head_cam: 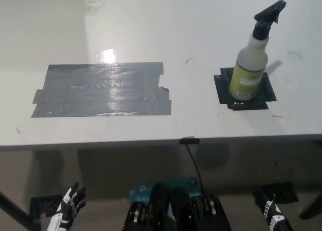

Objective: A person hands a spray bottle to the robot which it grabs with its right hand and places on the black spot infront of it on the table

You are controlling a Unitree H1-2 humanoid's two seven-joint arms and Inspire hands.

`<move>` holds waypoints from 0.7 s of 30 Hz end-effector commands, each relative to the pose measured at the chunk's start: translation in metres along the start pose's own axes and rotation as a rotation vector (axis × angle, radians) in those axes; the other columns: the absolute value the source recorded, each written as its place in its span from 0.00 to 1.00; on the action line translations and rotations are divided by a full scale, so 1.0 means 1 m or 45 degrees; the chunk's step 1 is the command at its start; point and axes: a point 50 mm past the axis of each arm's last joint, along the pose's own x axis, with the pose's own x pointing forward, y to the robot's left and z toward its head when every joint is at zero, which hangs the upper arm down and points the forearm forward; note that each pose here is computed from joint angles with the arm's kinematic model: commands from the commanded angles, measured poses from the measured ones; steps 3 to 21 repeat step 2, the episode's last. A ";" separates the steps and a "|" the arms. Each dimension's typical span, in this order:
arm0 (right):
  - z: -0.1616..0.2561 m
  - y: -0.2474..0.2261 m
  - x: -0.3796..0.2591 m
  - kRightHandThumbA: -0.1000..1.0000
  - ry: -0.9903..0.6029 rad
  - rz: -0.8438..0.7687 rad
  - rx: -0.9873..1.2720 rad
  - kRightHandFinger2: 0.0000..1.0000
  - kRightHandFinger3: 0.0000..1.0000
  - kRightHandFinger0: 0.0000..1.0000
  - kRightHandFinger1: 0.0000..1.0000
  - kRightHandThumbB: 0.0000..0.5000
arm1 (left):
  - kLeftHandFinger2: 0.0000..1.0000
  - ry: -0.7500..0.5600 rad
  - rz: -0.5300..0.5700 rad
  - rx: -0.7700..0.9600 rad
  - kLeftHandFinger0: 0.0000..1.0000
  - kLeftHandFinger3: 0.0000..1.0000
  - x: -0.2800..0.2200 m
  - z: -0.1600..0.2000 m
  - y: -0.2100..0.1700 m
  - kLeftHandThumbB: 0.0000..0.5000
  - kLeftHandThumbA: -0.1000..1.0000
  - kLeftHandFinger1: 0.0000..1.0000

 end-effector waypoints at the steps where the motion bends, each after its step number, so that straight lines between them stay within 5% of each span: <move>1: 0.011 0.001 -0.003 1.00 -0.164 0.011 -0.048 1.00 1.00 1.00 1.00 0.93 | 1.00 -0.058 -0.038 0.018 1.00 1.00 0.004 0.009 0.003 0.51 1.00 1.00; 21: 0.011 0.001 -0.003 1.00 -0.164 0.011 -0.048 1.00 1.00 1.00 1.00 0.93 | 1.00 -0.058 -0.038 0.018 1.00 1.00 0.004 0.009 0.003 0.51 1.00 1.00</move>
